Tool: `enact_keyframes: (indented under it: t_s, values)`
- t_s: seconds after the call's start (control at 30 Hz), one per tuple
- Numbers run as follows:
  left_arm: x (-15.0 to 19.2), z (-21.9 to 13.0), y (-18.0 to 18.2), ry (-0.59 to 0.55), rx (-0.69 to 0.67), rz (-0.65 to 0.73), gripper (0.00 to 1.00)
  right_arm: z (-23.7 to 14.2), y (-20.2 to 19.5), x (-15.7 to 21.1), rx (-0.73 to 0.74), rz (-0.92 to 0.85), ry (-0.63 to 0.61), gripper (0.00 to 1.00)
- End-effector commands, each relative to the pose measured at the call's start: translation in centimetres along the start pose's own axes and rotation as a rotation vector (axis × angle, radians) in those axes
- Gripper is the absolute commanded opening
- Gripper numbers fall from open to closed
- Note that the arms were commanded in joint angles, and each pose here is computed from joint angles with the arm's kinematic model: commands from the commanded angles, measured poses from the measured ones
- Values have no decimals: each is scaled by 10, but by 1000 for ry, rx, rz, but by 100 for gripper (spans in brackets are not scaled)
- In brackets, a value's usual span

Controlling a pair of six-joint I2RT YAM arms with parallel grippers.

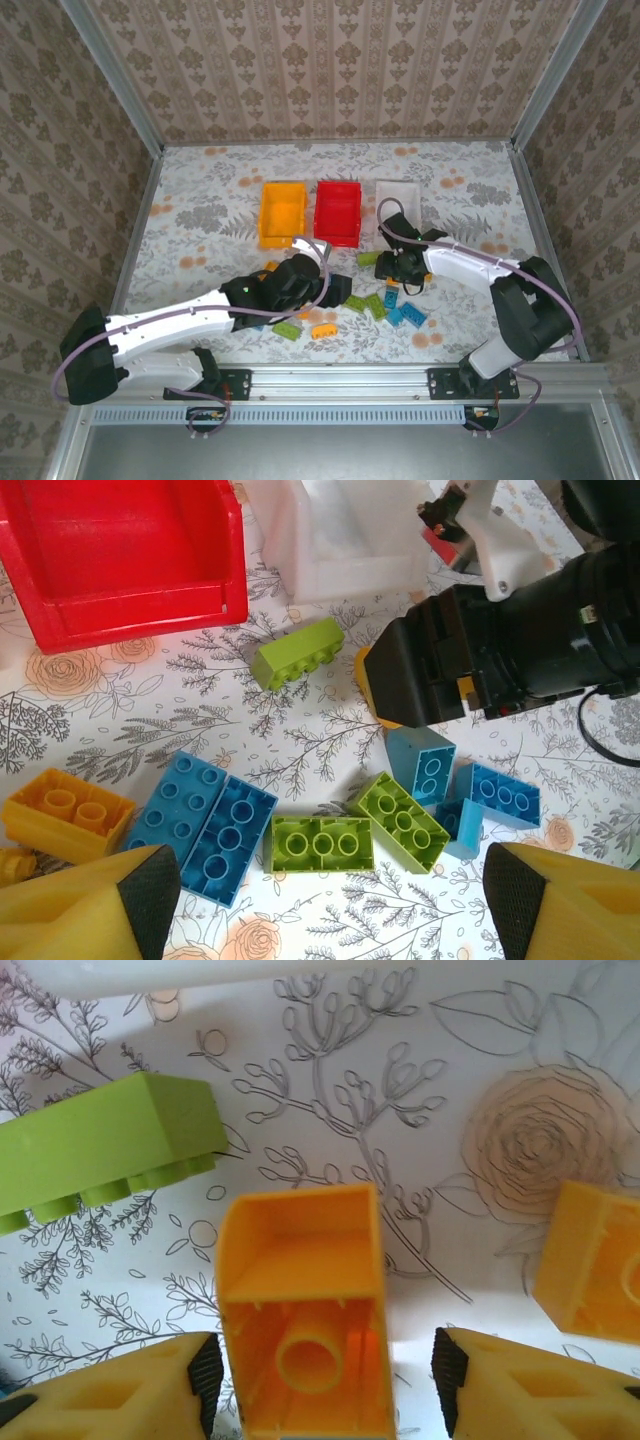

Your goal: Sort the legos into containers by color

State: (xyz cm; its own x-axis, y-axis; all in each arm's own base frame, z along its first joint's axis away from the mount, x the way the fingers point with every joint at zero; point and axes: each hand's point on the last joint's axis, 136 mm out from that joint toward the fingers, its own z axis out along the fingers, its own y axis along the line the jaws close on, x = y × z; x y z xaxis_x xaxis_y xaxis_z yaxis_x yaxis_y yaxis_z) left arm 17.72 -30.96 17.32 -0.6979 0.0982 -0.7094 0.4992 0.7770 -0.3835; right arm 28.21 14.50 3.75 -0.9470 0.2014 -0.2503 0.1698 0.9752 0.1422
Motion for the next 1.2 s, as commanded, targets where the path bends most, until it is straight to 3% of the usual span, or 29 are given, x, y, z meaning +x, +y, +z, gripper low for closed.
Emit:
enact_keyframes:
  t_s: [0.0,0.07,0.13,0.33,0.63,0.73,0.87,0.97,1.17]
  values:
    - [-18,-12,-7,-62,12,-27,83,5,7,-3,8,-43,26,48]
    - [-21,-16,-8,-73,10,-18,83,3,6,-9,26,-44,6,32]
    - [-22,-19,-8,-82,9,-18,82,-10,5,-18,39,-47,-45,26]
    - [-32,-27,-10,-110,1,-31,83,-65,2,-66,67,-61,-215,23]
    - [-67,-24,-1,-123,-93,-64,84,-34,4,-142,73,-2,-209,23]
    - [-63,-18,10,-77,-135,-99,83,-19,4,-158,77,16,-180,25]
    - [-48,-16,32,-12,-213,-168,81,-6,4,-163,94,22,-151,37]
    - [-32,-20,49,20,-270,-210,80,-11,6,-166,85,22,-167,49]
    - [-3,-38,89,88,-397,-279,77,-41,11,-174,46,19,-230,54]
